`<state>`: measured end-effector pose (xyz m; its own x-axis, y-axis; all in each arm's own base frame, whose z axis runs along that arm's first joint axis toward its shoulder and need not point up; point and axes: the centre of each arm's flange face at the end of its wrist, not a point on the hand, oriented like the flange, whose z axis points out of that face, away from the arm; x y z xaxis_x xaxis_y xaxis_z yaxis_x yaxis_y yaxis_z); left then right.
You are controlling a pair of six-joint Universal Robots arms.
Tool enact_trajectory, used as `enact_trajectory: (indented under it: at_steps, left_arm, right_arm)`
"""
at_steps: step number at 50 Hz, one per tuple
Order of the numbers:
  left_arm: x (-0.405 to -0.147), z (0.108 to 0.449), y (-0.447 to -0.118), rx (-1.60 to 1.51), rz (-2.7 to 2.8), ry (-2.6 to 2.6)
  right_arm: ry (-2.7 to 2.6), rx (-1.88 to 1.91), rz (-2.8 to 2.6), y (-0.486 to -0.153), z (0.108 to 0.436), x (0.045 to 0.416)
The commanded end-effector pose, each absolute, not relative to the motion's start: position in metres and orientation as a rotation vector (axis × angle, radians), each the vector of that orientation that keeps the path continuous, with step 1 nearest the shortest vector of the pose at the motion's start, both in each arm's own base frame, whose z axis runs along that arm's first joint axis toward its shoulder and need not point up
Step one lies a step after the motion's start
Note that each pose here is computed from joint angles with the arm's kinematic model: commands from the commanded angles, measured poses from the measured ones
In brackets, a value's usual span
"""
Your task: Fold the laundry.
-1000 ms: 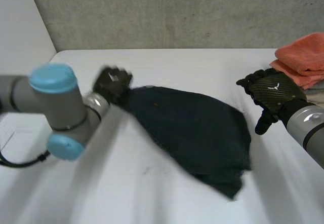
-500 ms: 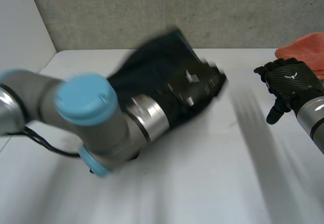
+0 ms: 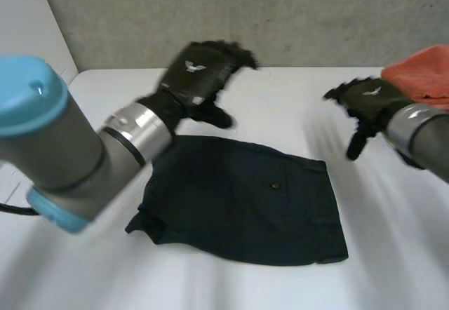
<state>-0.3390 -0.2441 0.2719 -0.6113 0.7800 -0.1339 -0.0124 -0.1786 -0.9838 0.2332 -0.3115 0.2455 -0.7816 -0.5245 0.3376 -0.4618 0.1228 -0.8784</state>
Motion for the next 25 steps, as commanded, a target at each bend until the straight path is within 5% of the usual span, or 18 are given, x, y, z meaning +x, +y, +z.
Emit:
enact_trajectory:
  at_steps: [1,7,25]
  left_arm:
    - [-0.312,0.217,-0.311,-0.863,1.728,-1.933]
    - [-0.308,0.170,-0.335,-1.076,1.655,-2.087]
    - [-0.306,0.126,-0.353,-1.192,1.645,-2.207]
  right_arm:
    - [2.379,-0.968,-1.517,-0.316,0.201,0.258]
    - [2.395,-0.900,-1.474,-0.329,0.172,0.264]
    - [2.319,-0.906,-1.500,-0.350,0.134,0.285]
